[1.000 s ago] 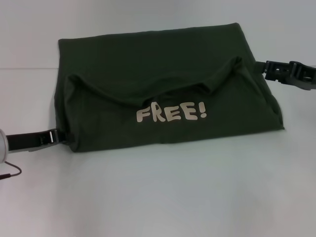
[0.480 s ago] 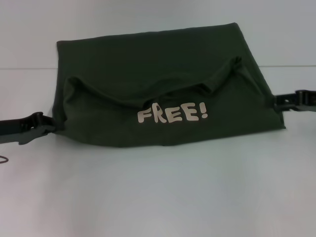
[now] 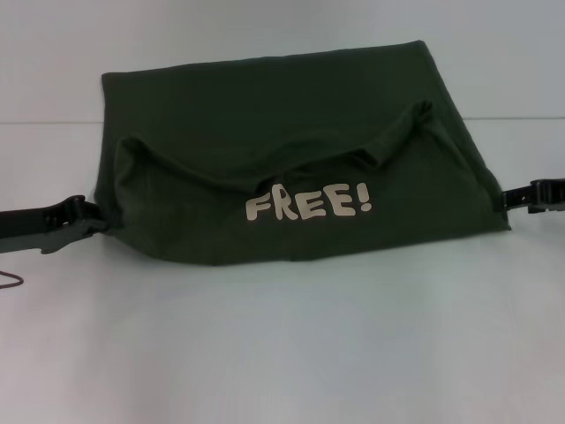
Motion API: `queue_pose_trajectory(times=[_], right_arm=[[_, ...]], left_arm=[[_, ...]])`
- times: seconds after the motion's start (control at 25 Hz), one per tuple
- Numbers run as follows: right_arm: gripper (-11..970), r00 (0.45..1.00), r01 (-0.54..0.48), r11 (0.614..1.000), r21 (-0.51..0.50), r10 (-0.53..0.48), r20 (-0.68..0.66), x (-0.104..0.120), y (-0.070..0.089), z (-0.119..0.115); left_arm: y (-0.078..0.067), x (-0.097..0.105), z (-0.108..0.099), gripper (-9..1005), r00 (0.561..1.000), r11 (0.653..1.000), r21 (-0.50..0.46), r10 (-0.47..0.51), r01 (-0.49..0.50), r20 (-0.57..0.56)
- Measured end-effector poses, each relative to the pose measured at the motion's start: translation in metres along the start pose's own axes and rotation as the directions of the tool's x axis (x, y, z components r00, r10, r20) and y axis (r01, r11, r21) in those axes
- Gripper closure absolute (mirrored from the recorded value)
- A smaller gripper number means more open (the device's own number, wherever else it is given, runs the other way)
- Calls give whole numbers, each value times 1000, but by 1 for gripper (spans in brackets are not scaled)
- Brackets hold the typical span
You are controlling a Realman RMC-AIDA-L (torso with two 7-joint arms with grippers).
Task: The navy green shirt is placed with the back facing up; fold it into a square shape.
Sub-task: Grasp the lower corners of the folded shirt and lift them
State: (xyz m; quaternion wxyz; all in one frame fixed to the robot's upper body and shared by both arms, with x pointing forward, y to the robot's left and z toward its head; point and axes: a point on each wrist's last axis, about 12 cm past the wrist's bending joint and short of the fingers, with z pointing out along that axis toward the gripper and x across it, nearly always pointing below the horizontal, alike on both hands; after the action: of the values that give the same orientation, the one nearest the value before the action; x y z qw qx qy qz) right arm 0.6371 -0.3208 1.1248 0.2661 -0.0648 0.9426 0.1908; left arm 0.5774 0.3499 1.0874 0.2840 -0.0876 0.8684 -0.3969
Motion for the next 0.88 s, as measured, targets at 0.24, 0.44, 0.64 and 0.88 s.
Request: queue_pose_trajectory(times=[0.24, 0.44, 0.64, 0.88], right_arm=[[284, 1000, -4, 999, 41, 4, 16, 3, 3, 21], [285, 1000, 22, 998, 61, -22, 10, 3, 12, 36], [292, 999, 35, 998, 61, -35, -6, 2, 19, 44], [454, 999, 32, 998, 59, -31, -13, 3, 19, 43]], left_arm=[[0, 1, 1, 995, 1000, 1000, -2, 1, -1, -1], [-1, 1, 3, 994, 1000, 1000, 1, 0, 0, 0], [-1, 2, 4, 994, 1000, 1000, -1, -2, 2, 4], [0, 2, 3, 993, 1000, 1000, -3, -3, 3, 9]])
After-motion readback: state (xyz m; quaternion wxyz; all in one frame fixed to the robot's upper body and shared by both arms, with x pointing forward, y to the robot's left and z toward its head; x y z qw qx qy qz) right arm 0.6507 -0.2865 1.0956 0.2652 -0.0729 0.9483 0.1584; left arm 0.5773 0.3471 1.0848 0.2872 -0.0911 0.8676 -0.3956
